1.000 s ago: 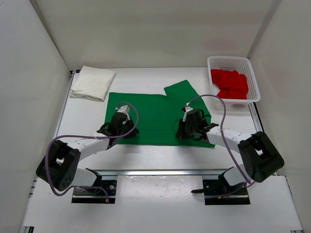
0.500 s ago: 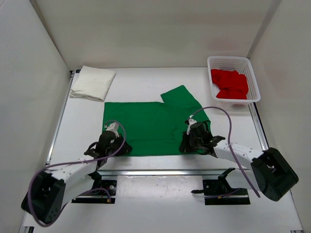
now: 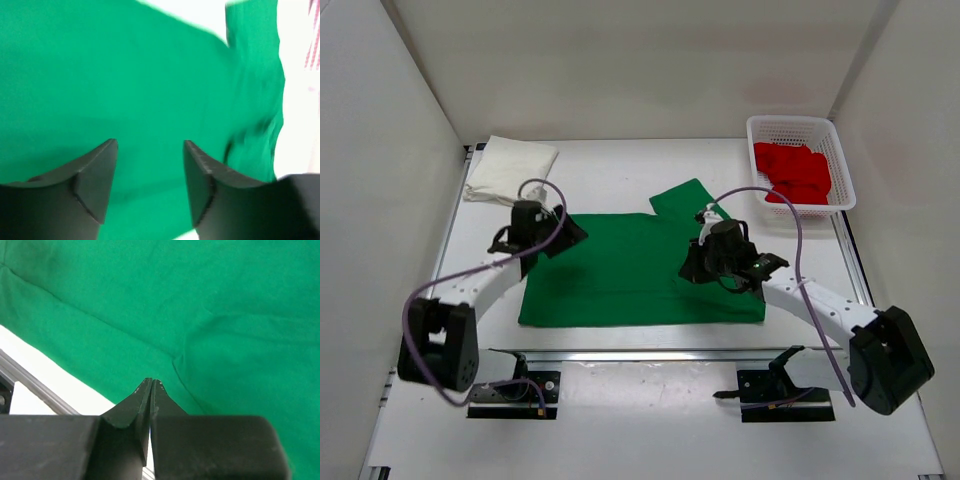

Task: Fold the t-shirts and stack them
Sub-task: Grap the side of the flattened tshirt furthest away from the robot with both arms

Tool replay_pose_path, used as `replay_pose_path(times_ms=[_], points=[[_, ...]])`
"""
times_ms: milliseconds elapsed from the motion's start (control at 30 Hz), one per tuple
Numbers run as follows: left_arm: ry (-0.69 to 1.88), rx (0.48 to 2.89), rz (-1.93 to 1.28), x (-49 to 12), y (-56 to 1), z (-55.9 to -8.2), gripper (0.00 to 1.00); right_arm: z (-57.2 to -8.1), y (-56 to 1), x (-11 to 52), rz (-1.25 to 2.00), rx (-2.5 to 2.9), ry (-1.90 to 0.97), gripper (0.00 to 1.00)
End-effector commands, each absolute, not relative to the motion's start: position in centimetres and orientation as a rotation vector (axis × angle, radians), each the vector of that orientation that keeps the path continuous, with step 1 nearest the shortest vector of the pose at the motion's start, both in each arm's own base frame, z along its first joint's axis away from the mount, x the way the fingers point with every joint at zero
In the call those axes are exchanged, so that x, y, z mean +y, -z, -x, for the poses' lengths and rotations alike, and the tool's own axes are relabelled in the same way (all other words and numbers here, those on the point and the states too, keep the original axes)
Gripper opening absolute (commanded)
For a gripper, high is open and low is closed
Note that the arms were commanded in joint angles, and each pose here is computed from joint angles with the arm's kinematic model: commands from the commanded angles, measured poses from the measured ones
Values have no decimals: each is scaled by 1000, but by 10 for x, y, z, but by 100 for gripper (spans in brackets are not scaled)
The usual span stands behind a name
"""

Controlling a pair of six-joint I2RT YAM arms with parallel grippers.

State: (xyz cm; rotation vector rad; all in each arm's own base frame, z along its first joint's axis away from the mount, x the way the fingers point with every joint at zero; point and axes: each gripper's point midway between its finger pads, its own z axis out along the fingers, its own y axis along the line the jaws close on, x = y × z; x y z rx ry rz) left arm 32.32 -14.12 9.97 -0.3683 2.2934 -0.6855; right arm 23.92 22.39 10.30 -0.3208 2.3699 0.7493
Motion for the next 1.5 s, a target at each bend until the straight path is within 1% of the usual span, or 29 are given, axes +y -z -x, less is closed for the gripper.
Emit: replay_pose_path(times_ms=[0,33,67,100,133,167,233,267,300,333,367,467,500,633,733,933,1000,1067,1133,1233,1367,1467], points=[[717,2209,489,-112,-115,-374,70,-245,-93,230,371,2371,-723,0],[631,2210,506,-97,-114,-395,72,-242,-90,233,385,2362,-737,0],[510,2273,575,-76,-90,-400,64,-237,-84,234,393,2369,-764,0],[463,2254,535,-71,-103,-418,53,-238,-83,235,388,2366,-771,0],[372,2295,561,-56,-89,-427,39,-237,-81,233,384,2363,-788,0],[333,2318,594,-48,-80,-433,37,-234,-79,233,388,2367,-793,0],[283,2288,621,-29,-83,-449,37,-235,-78,233,383,2349,-805,0],[233,2281,651,-18,-77,-455,40,-232,-73,233,377,2354,-815,0],[217,2275,654,-15,-76,-463,41,-228,-72,235,392,2357,-828,0],[174,2254,682,3,-81,-469,41,-229,-69,234,383,2361,-829,0],[152,2280,705,11,-69,-469,41,-228,-69,234,381,2364,-842,0],[89,2296,710,27,-66,-482,43,-224,-64,234,381,2391,-850,0],[71,2322,714,29,-58,-481,43,-231,-68,235,374,2362,-853,1],[29,2343,683,32,-52,-484,46,-232,-69,243,402,2352,-881,0],[31,2362,659,29,-49,-487,46,-233,-71,246,411,2347,-887,0],[26,2398,629,21,-36,-484,48,-232,-72,252,427,2340,-895,0],[25,2394,620,20,-37,-486,47,-232,-74,253,429,2332,-910,0],[39,2408,624,19,-33,-487,43,-227,-71,254,429,2348,-916,0],[53,2408,619,18,-33,-489,40,-232,-76,253,423,2328,-913,0],[59,2406,605,16,-35,-493,33,-242,-85,248,395,2312,-913,0],[93,2401,625,14,-33,-493,18,-278,-120,240,277,2207,-950,0],[109,2413,620,14,-28,-493,12,-315,-124,233,200,2164,-875,0]])
